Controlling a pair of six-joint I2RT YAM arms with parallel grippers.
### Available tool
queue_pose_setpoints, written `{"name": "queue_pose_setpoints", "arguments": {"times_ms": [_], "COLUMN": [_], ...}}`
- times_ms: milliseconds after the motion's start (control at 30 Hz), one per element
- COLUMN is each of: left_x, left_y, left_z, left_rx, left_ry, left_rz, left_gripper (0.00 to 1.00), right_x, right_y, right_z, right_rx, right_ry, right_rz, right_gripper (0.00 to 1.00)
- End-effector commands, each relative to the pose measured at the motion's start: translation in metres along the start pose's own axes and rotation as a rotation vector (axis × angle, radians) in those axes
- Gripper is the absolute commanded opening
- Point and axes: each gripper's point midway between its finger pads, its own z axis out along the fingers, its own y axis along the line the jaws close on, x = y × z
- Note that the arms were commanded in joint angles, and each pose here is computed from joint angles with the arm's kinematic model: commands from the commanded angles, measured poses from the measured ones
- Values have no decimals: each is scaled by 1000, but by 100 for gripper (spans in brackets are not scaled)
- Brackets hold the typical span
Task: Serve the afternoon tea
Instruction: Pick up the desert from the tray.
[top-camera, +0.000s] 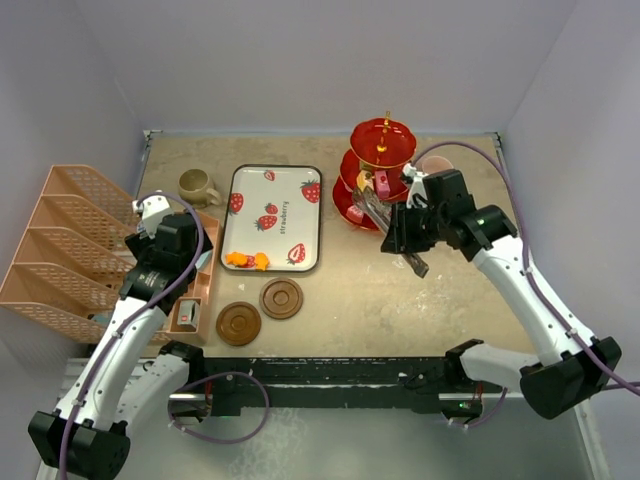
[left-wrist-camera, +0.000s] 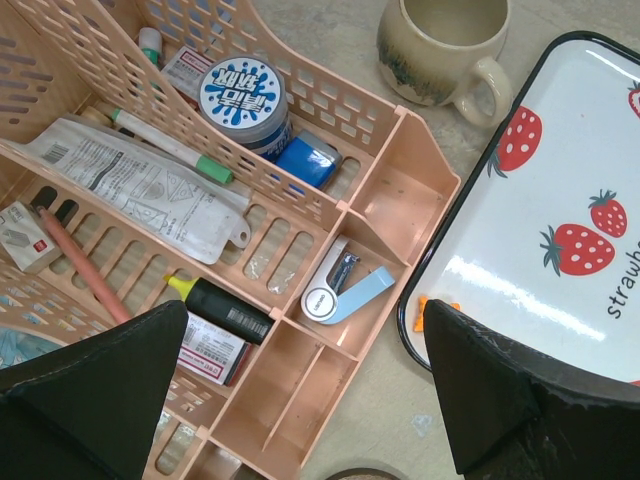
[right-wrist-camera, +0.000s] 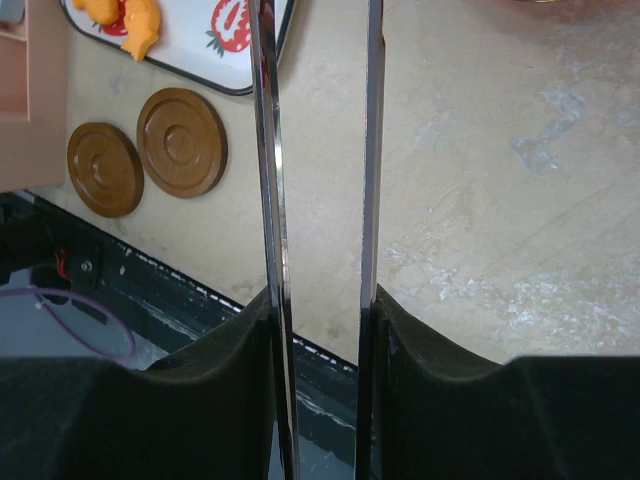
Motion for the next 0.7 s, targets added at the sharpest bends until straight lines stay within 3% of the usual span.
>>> {"name": "queue_pose_setpoints", "arguments": {"times_ms": [0,267,667], "left_x": [-13,-14,-20], "left_y": [-2,1,8], "left_z": [-2,-2,-8], "left_rx": [7,-2,-30], "left_ry": [-40,-46,-65], "left_rz": [-20,-23,-48], "left_gripper": [99,99,99], "right_x": [-4,-3,34], "right_y": [35,93,134], "right_z": [-5,10,63], "right_rx": [-136,-196,-75], "right_ry": [-16,-21,111], "right_rz": [-95,-103,-222], "right_gripper": [38,38,38]}}
